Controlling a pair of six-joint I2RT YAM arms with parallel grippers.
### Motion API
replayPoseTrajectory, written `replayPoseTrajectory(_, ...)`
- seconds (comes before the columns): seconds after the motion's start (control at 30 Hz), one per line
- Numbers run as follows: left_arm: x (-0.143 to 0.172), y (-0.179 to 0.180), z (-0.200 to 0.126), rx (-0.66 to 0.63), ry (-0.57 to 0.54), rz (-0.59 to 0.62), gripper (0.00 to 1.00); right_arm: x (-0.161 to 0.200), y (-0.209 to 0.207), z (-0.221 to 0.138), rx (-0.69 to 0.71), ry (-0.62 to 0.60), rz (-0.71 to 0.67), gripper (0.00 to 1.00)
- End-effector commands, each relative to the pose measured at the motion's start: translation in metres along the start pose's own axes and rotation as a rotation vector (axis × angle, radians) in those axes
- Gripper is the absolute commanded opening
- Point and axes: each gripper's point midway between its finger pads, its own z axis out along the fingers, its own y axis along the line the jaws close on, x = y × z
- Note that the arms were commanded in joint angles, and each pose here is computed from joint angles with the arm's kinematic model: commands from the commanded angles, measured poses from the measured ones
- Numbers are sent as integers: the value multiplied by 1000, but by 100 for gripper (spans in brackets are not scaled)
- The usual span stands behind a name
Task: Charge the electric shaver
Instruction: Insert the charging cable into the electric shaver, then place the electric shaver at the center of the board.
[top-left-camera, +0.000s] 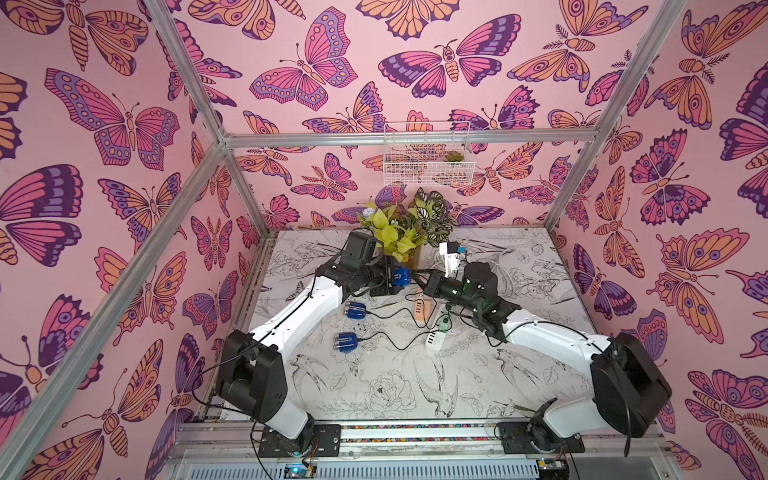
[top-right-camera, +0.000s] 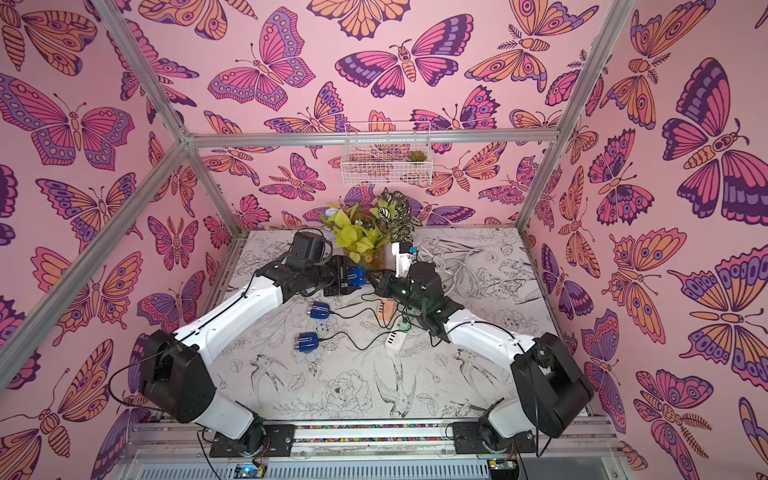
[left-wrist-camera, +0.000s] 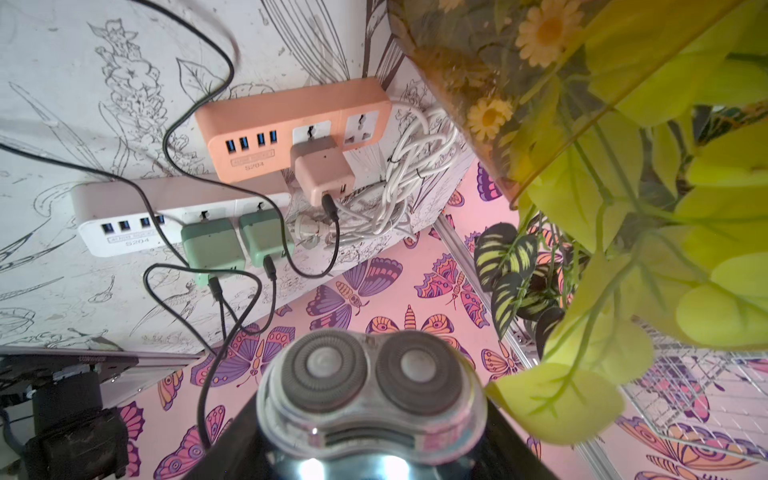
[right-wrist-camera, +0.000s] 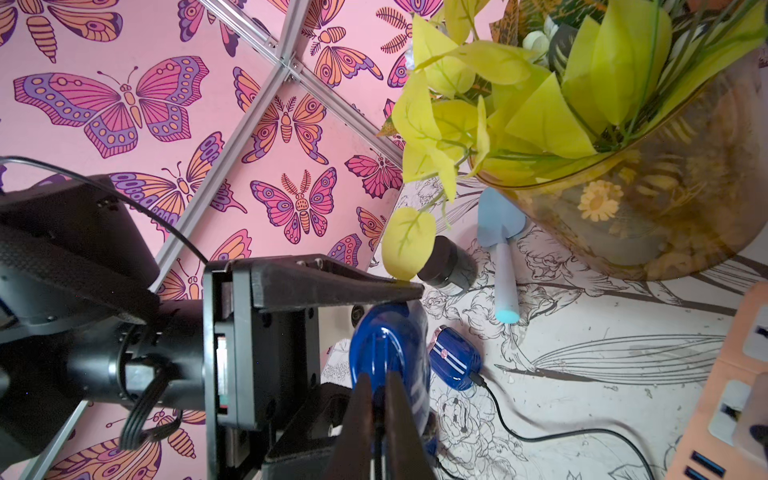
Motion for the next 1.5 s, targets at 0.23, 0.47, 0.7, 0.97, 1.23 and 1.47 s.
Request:
replayPoseTrajectory(0.23,23,1,-19,53,67,-110,0,16,24,-55,72,76,29,59)
replayPoseTrajectory(0.47,-8,31,-25,0,-62,-123,0,-34,17,-103,146,-71,126,73)
replayPoseTrajectory(0.7,-52,111,-56,-183,-238,-121,0,-38,4,-116,240,-6,77,74)
replayPoseTrajectory(0.97,-105,206,-59,-403,-387,-127,0,-10,-13,-105,268,140,93,73)
replayPoseTrajectory(1.23,-140,246,-48,-554,-526,-120,0,26,4,-98,106,318,170,71)
replayPoseTrajectory(1.47,-156,265,-41,-634,-600,-148,0,40,12,-105,73,402,178,70)
